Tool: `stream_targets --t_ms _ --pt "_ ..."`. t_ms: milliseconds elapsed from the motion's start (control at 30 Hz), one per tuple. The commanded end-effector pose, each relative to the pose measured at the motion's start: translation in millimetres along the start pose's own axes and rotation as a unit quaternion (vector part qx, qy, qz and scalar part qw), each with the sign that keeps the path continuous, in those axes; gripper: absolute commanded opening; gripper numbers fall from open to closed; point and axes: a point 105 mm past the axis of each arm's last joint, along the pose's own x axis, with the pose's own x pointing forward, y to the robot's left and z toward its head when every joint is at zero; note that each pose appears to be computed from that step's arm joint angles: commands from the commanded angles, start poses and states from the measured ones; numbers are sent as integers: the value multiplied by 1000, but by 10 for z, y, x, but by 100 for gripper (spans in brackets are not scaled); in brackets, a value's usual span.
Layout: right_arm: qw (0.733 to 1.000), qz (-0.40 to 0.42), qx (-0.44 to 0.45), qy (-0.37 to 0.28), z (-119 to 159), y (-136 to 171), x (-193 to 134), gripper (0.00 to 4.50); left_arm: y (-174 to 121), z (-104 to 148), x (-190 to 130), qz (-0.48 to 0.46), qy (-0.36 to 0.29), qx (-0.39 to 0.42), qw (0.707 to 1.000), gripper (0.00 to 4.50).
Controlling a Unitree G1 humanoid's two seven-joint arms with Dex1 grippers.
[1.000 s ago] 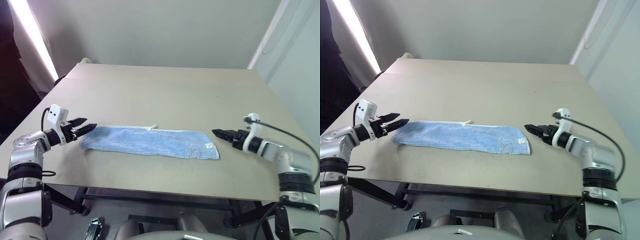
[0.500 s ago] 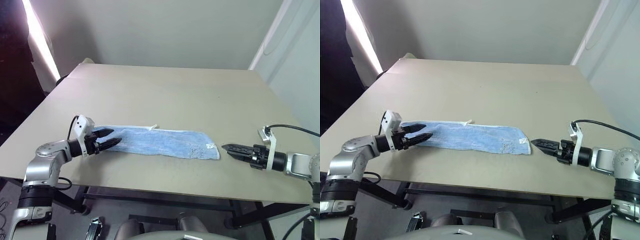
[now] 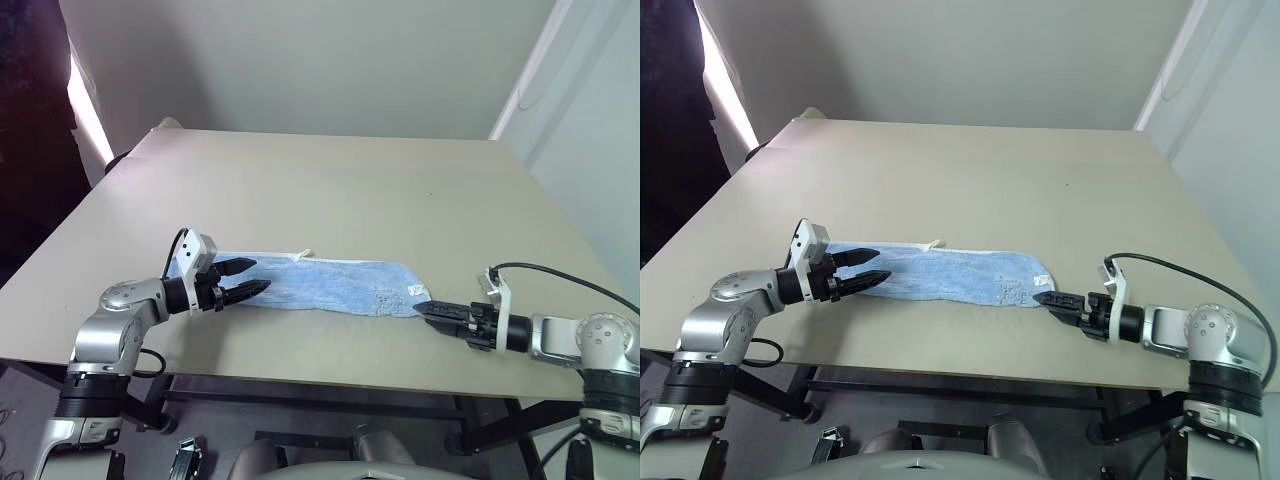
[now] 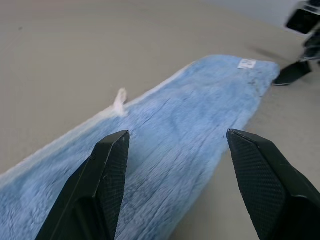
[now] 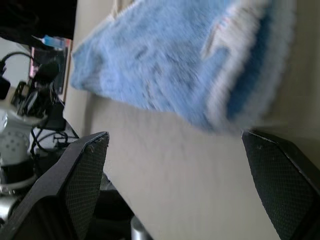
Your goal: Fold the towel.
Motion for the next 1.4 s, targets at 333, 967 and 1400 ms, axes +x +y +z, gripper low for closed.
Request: stream_targets --t_ms 333,967,1400 --pt "994 -97 36 -42 209 -301 272 445 -31 115 -57 2 -3 26 1000 328" --pt "982 -153 20 -111 658 -408 -19 4 42 182 -142 19 -2 32 999 328" --pt "952 -164 -213 -148 1328 146 -675 4 81 196 -144 28 -6 22 999 328"
